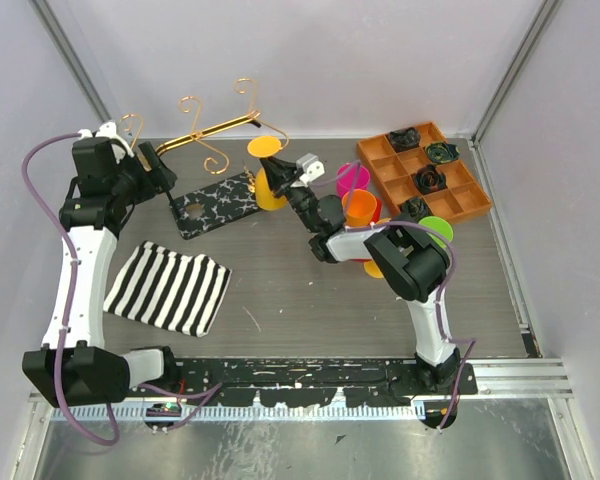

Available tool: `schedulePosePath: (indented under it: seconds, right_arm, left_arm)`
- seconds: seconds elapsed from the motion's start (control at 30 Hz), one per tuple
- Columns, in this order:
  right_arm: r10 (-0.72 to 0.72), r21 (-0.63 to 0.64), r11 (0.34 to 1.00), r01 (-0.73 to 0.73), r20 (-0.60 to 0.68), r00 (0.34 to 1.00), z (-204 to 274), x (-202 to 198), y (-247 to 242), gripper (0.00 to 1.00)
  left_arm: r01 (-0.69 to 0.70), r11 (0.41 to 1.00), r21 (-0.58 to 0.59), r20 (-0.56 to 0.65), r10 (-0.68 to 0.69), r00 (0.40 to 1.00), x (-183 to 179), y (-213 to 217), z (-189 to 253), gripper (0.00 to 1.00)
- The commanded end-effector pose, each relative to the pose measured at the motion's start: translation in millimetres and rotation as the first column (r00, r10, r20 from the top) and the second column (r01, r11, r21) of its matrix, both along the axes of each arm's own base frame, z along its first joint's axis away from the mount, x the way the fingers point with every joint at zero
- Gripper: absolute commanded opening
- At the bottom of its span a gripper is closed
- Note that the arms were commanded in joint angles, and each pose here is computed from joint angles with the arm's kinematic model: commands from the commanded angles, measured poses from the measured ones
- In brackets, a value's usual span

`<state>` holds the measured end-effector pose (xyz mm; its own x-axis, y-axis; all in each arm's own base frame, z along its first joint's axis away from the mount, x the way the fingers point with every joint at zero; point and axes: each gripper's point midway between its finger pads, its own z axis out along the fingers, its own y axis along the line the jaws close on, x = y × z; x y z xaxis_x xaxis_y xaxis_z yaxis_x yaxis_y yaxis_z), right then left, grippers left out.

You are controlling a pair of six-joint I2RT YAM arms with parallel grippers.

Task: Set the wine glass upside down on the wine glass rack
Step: Turn the wine glass upside down at the wine rack.

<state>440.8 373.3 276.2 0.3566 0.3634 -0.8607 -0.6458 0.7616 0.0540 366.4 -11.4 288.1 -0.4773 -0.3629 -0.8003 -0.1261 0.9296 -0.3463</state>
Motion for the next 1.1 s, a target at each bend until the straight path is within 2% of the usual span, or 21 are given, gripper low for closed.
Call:
schedulePosePath:
  seconds: [0.0, 0.33, 1.07]
  right_arm:
    - [-0.056, 0.095, 0.995, 0.04, 0.174, 0.983, 54.8, -4.2, -10.6, 0.0]
    - [-0.13, 0.131, 0.986, 0.105, 0.203, 0.971, 54.1, 7.6, -15.5, 0.0]
    - [-0.289, 0.188, 0.947, 0.26, 0.153, 0.945, 47.1, 39.9, -36.7, 0.0]
  left_arm:
    - [0.038, 0.998, -0.043, 0.028, -0.037, 0.999, 5.1, -7.0, 1.6, 0.82]
    - [0.051, 0.997, -0.05, 0.034, -0.049, 0.998, 4.9, -8.8, 1.4, 0.82]
    - [0.056, 0.995, -0.079, 0.029, -0.054, 0.998, 7.1, -5.5, -2.6, 0.81]
